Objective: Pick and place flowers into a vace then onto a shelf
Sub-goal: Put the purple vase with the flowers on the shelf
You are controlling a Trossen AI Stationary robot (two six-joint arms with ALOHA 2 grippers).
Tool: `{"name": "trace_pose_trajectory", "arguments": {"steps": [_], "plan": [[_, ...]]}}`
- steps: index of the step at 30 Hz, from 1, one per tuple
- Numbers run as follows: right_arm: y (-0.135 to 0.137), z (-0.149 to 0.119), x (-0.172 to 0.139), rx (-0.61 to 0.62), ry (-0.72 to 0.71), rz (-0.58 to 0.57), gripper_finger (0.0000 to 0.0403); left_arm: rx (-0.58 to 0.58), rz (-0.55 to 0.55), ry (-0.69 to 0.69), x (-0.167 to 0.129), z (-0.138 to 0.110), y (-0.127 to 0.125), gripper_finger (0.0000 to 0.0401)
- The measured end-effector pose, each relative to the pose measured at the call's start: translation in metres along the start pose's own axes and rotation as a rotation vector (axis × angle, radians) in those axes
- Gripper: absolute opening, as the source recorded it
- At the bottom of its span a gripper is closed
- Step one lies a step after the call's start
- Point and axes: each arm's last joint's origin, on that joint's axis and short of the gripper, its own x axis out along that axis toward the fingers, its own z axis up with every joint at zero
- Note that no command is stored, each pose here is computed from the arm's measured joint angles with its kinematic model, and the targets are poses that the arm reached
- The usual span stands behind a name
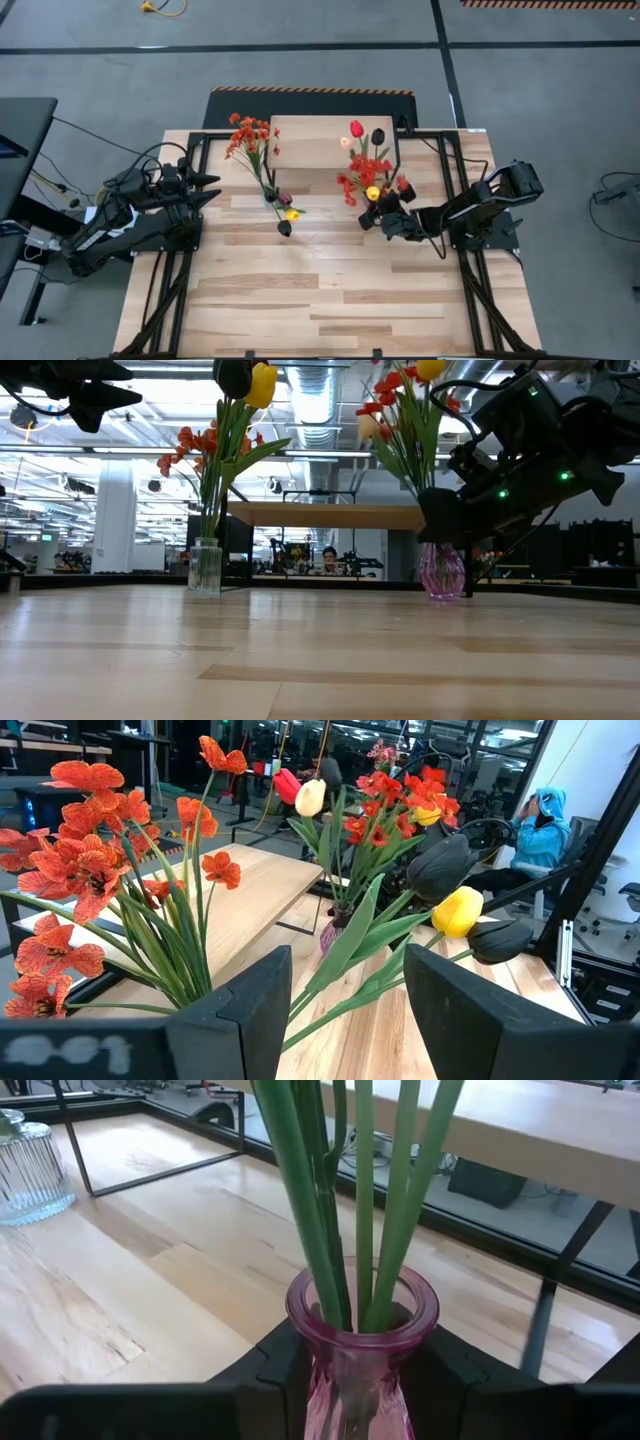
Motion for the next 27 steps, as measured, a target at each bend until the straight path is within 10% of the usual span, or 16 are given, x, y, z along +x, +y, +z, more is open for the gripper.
{"name": "trace_pose_trajectory", "arguments": {"steps": [27], "plan": [[0.022, 0.040, -0.024, 0.088, -0.062, 0.217, 0.0110, 0.000, 0.000, 0.000, 0.000, 0.000, 0.000, 0.0183]]}}
